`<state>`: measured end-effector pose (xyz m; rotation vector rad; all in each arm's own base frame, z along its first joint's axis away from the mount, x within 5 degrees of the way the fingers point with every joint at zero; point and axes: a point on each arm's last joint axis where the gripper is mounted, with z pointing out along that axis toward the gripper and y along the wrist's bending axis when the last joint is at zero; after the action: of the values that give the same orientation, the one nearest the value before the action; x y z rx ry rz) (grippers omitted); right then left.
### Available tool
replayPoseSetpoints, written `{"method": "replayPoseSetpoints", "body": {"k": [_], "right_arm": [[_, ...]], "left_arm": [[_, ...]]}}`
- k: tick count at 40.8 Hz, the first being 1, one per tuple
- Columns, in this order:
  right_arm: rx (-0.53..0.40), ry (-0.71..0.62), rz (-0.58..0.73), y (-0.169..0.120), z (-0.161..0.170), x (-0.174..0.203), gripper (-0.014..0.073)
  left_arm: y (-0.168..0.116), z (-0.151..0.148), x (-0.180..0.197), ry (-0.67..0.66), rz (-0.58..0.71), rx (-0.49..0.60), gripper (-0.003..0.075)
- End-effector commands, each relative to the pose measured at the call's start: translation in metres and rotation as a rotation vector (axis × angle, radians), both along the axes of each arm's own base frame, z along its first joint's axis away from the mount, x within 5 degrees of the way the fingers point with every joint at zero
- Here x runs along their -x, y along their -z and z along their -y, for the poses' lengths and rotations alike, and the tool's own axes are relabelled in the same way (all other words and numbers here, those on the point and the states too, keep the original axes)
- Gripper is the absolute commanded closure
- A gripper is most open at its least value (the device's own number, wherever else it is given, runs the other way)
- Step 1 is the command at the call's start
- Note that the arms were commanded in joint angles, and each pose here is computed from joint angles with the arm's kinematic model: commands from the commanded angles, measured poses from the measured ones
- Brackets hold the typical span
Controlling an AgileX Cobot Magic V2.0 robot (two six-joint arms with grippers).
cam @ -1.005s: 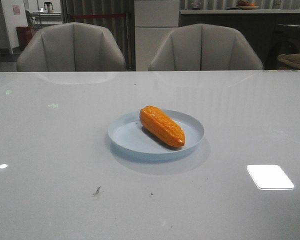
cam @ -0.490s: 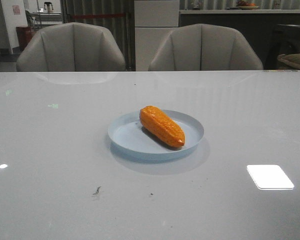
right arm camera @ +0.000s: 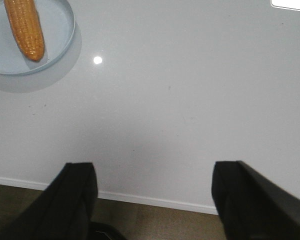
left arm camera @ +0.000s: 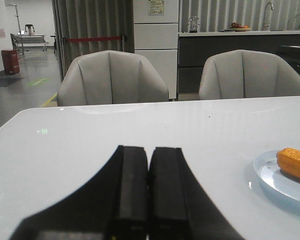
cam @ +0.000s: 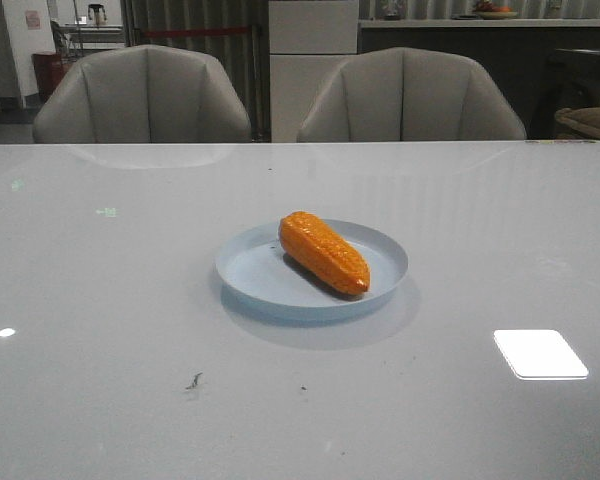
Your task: Place corn on plate with both arms
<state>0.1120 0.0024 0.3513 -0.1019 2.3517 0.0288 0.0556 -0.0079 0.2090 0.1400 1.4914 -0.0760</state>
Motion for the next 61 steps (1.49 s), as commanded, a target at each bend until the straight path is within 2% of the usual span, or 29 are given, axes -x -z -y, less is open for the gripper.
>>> {"method": "replayPoseSetpoints", "body": {"k": [1,4,7,10,17,18,20,29,36,48,55,61], "right_arm": [[0.018,0.008,0.096,-0.013,0.002,-0.002,0.0013],[0.018,0.006,0.118,-0.015,0.001,0.003,0.0022],[0.016,0.005,0.144,-0.017,0.0,0.01,0.0075],[0.008,0.0,0.187,-0.016,-0.001,0.017,0.0174],[-0.005,-0.078,0.339,0.004,-0.008,0.03,0.0543],[-0.009,-0.089,0.369,0.009,-0.009,0.033,0.0556],[-0.019,-0.109,0.452,0.013,-0.011,0.037,0.0526],[-0.079,-0.065,0.841,0.043,-0.006,0.058,0.0546],[-0.088,-0.038,1.021,0.085,-0.002,0.074,0.0546],[-0.072,-0.012,0.884,0.14,-0.002,0.059,0.0546],[-0.07,-0.023,0.814,0.146,-0.003,0.058,0.0546],[-0.069,-0.023,0.81,0.146,-0.003,0.058,0.0546]], "left_arm": [[0.004,0.0,0.0,-0.004,0.059,0.017,0.0627],[0.004,0.0,0.0,-0.004,0.059,0.017,0.0627],[0.004,0.0,0.0,-0.004,0.059,0.017,0.0627],[0.004,0.0,0.0,-0.004,0.059,0.017,0.0627],[0.004,0.0,0.0,-0.004,0.059,0.017,0.0627],[0.004,0.0,0.0,-0.004,0.059,0.017,0.0627],[0.004,0.0,0.0,-0.004,0.059,0.017,0.0627],[0.004,0.0,0.0,-0.004,0.059,0.017,0.0627],[0.004,0.0,0.0,-0.004,0.059,0.017,0.0627],[0.004,0.0,0.0,-0.004,0.059,0.017,0.0627],[0.004,0.0,0.0,-0.004,0.059,0.017,0.0627],[0.004,0.0,0.0,-0.004,0.059,0.017,0.0627]]}}
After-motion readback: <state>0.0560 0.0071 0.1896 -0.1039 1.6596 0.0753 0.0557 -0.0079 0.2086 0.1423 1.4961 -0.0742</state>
